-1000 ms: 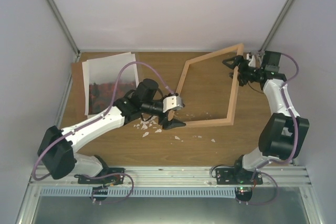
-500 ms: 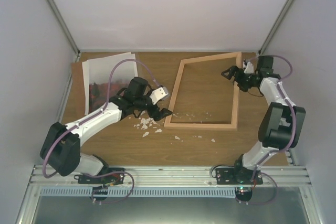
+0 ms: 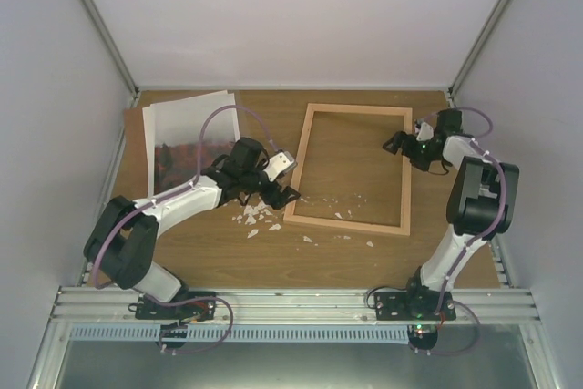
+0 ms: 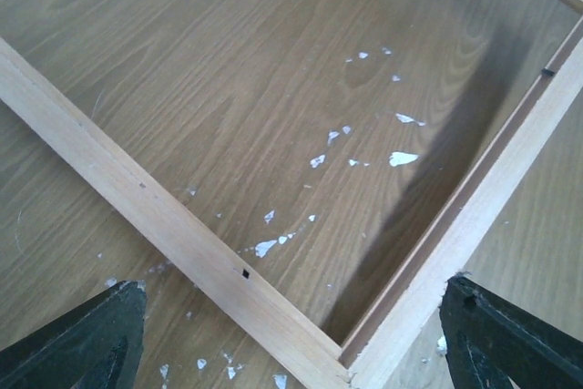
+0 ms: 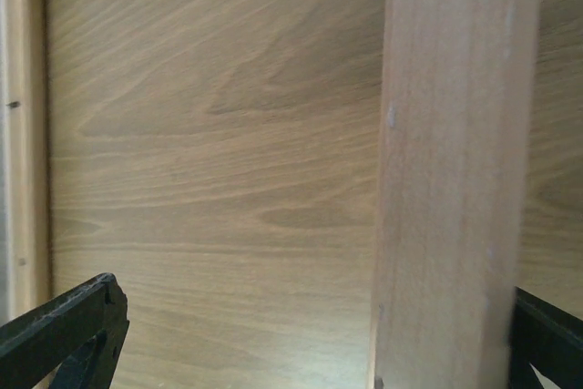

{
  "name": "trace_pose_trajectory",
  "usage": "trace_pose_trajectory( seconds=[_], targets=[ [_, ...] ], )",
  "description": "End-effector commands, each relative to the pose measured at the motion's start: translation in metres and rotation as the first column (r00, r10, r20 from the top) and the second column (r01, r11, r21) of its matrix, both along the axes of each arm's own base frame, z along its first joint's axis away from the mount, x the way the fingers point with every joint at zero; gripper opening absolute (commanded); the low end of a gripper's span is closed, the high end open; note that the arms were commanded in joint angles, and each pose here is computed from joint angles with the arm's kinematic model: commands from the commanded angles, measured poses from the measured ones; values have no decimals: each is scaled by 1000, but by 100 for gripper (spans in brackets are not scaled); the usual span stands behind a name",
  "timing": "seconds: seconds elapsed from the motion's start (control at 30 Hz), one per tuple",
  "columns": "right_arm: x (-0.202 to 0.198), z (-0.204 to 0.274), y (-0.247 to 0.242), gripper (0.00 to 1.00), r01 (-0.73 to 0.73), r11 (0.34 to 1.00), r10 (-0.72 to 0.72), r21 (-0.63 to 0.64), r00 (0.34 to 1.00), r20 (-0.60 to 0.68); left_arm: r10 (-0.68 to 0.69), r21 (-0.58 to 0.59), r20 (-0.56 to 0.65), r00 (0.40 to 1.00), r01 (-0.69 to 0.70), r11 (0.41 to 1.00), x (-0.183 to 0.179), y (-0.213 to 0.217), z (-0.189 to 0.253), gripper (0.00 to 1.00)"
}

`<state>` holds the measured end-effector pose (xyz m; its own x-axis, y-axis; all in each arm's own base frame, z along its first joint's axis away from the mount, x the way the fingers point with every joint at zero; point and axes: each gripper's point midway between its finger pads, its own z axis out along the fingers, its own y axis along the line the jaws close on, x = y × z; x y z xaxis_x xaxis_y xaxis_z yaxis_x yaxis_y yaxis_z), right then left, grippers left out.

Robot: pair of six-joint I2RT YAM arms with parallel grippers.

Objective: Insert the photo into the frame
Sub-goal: Turn over the photo frame at the center of the board.

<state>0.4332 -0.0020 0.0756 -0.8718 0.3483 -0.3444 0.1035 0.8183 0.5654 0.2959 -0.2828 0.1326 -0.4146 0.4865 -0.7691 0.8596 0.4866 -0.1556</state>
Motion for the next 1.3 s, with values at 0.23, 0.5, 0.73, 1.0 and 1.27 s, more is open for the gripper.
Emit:
trace_pose_trajectory(
  seconds=[0.23,0.5,0.73,1.0,1.27],
  targets=[
    [14,-51,-21,100,-5,990,-1,-138,999,-47,234,34,-11,972,-233,972,33,8,2,98],
    [22,-51,22,100,-113,988,112,-105,994,-11,381,31,-25,924,-380,924,30,33,6,98],
    [37,-22,65,100,-218,964,231,-150,970,77,438,48,-20,899,-437,898,30,46,3,98],
    [56,-2,20,99,-147,925,193,-351,976,98,525,64,2,851,-524,849,56,57,0,95],
    [96,16,20,86,-81,876,165,-476,977,138,572,98,14,820,-571,815,78,56,-13,95]
  ],
)
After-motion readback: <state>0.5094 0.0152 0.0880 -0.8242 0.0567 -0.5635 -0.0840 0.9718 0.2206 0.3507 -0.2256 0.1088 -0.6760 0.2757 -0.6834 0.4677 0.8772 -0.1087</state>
